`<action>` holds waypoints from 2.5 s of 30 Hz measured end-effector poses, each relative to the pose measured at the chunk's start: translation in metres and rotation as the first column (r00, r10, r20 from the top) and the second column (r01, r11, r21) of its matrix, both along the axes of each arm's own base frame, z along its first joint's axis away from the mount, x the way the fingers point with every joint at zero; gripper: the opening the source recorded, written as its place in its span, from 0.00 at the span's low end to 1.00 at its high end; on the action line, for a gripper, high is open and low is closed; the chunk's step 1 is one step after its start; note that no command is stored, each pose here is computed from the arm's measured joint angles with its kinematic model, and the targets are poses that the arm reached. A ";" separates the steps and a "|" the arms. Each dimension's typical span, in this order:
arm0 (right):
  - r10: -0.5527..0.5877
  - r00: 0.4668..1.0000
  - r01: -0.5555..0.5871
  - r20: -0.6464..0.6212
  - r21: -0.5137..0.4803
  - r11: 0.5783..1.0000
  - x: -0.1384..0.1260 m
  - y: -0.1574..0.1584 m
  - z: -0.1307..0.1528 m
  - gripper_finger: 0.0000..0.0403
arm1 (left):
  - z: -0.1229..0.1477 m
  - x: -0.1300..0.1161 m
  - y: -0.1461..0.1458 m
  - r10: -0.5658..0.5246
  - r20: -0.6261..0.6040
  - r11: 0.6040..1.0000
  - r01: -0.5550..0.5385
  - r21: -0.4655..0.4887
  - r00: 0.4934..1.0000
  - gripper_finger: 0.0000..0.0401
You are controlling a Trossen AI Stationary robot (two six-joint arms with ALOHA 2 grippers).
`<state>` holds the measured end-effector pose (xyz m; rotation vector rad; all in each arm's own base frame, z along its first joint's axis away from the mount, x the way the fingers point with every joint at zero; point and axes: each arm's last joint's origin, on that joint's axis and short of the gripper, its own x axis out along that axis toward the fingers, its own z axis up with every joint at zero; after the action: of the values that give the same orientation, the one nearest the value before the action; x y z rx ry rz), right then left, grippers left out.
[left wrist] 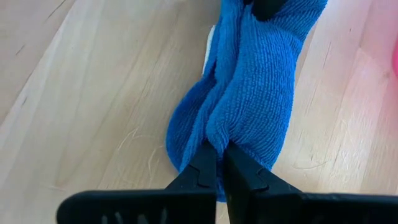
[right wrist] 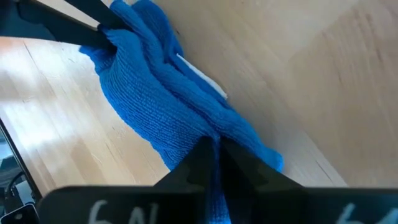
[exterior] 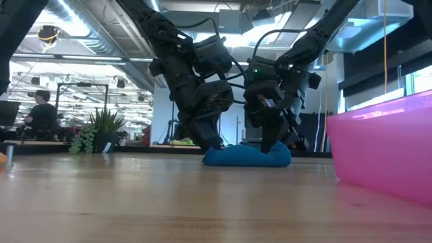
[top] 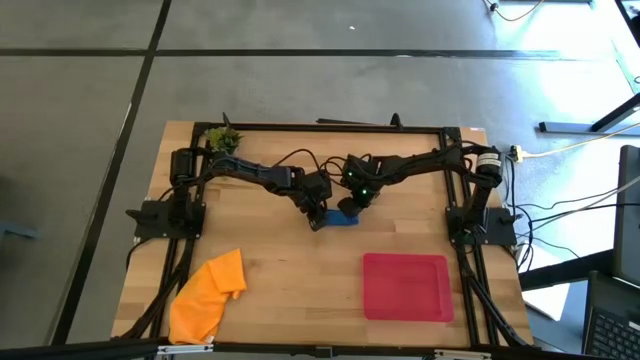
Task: Roll microfiber towels into tight, uniform cylinder then place into a basket
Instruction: Roll the blue microfiber towel
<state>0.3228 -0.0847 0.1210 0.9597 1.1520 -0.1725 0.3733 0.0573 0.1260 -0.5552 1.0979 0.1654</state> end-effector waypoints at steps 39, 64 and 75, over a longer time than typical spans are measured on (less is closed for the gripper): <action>-0.094 0.993 0.087 -0.065 -0.105 0.991 -0.012 -0.007 0.017 0.04 | 0.001 0.002 0.001 -0.012 0.018 0.999 0.012 0.038 1.000 0.00; -0.223 0.965 0.205 -0.140 -0.131 0.970 -0.017 -0.013 0.015 0.30 | 0.001 0.002 0.001 -0.003 0.020 0.999 0.002 0.033 1.000 0.00; -0.223 0.963 0.204 -0.151 -0.134 0.970 -0.016 -0.014 0.015 0.28 | 0.001 0.002 0.001 -0.003 0.020 0.999 0.002 0.032 1.000 0.00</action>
<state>0.3068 -0.0989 0.1356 0.9777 1.1737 -0.4971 0.3753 0.0579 0.1268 -0.5258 1.0745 0.1743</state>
